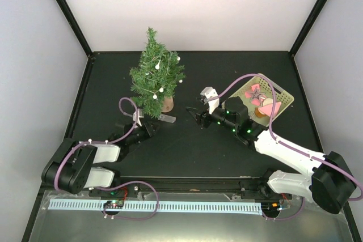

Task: Decorate the small christmas tree
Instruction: Wrap the decoration item around the Christmas tree.

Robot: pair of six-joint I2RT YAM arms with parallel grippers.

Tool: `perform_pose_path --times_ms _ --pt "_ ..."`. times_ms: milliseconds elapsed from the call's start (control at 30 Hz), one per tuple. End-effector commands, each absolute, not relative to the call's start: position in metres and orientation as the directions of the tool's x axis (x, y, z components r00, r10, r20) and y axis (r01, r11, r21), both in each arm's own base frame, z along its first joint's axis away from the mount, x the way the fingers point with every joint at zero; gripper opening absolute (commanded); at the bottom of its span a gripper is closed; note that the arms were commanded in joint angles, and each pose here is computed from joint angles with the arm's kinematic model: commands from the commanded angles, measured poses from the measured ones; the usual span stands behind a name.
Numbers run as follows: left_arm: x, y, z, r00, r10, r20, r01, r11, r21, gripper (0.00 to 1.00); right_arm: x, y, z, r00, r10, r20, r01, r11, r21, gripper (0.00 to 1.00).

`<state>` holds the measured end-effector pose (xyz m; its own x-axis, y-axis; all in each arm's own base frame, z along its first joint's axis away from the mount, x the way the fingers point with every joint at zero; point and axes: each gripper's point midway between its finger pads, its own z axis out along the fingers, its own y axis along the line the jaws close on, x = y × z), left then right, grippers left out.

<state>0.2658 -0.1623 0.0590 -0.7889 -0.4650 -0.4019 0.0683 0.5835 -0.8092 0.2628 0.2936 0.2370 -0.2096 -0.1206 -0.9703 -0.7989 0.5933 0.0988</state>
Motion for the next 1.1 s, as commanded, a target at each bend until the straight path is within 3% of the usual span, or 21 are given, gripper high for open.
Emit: perform_pose_path --times_ms 0,600,800,933,1067 --pt "0.286 -0.18 0.088 -0.753 -0.482 -0.448 0.153 0.534 -0.831 0.23 0.262 0.291 0.25 -0.159 -0.103 -0.982 -0.798 0.599 0.066 0.63" --pt "0.303 -0.211 0.109 -0.727 -0.485 -0.485 0.263 0.456 -0.85 0.18 0.26 0.284 0.258 -0.156 -0.093 -0.983 -0.784 0.617 0.066 0.63" --pt "0.288 -0.199 0.097 -0.726 -0.497 -0.476 0.216 0.492 -0.843 0.21 0.258 0.282 0.256 -0.166 -0.09 -0.982 -0.782 0.619 0.075 0.63" --pt "0.282 -0.191 0.085 -0.739 -0.486 -0.467 0.162 0.544 -0.823 0.34 0.258 0.281 0.258 -0.166 -0.086 -0.982 -0.78 0.621 0.078 0.63" --pt "0.281 -0.183 0.081 -0.731 -0.474 -0.49 0.143 0.596 -0.79 0.35 0.257 0.28 0.263 -0.161 -0.079 -0.984 -0.78 0.62 0.078 0.63"
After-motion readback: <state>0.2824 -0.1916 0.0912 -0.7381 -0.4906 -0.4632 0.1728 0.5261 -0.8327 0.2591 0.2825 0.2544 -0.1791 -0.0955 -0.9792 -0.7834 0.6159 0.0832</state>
